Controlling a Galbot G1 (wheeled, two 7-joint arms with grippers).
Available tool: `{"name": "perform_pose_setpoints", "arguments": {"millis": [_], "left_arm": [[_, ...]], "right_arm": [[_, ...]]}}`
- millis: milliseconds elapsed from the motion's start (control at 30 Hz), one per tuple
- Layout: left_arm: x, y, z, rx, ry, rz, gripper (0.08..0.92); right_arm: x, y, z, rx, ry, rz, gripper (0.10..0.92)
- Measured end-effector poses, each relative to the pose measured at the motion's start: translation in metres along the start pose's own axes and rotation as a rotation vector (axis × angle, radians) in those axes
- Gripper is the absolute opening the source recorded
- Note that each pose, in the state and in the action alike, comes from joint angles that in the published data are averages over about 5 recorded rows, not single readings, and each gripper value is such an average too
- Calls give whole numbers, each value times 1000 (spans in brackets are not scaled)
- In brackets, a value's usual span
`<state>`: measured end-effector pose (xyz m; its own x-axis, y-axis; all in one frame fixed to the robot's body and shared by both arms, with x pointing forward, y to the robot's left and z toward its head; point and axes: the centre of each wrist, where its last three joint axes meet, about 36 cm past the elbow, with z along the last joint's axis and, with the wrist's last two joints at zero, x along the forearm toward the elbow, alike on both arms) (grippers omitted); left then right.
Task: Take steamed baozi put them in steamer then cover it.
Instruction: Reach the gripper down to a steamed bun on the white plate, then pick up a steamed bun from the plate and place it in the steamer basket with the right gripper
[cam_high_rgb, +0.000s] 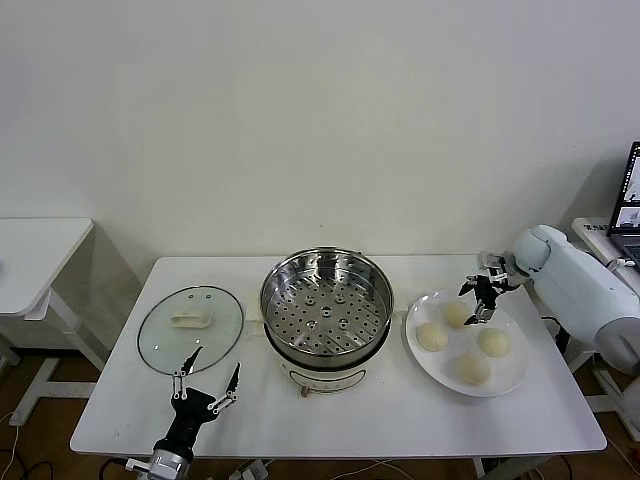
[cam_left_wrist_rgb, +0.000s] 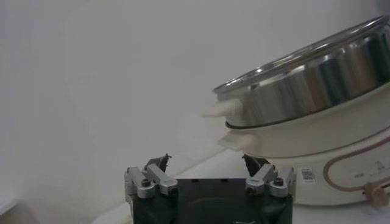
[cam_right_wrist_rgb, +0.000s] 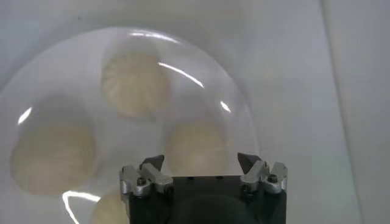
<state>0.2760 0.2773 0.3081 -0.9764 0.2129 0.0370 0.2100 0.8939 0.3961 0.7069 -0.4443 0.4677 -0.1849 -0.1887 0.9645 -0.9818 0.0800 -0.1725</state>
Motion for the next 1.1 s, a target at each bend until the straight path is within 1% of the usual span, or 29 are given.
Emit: {"name": "perform_pose_setpoints", "arguments": {"millis": [133, 200, 400, 600, 733, 867, 1100], "left_arm": [[0, 0, 1, 0, 0, 0, 823], [0, 0, 1, 0, 0, 0, 823], [0, 0, 2, -1, 1, -4, 823], [0, 2, 3, -5, 1, -7, 823], [-2, 3, 3, -7, -2, -7, 823], [-4, 3, 2, -6, -7, -5, 823], [-5, 1, 1, -4, -13, -5, 823]], "right_arm": [[-6, -1, -6, 10, 9, -5, 820], [-9, -2, -8, 16, 14, -8, 802], [-12, -2, -11, 30, 29, -16, 708], [-1, -6, -16, 61, 37, -9, 677], [20, -12, -24, 122, 34, 6, 678], [54, -23, -44, 243, 22, 30, 679], [118, -36, -113, 549, -11, 74, 673]]}}
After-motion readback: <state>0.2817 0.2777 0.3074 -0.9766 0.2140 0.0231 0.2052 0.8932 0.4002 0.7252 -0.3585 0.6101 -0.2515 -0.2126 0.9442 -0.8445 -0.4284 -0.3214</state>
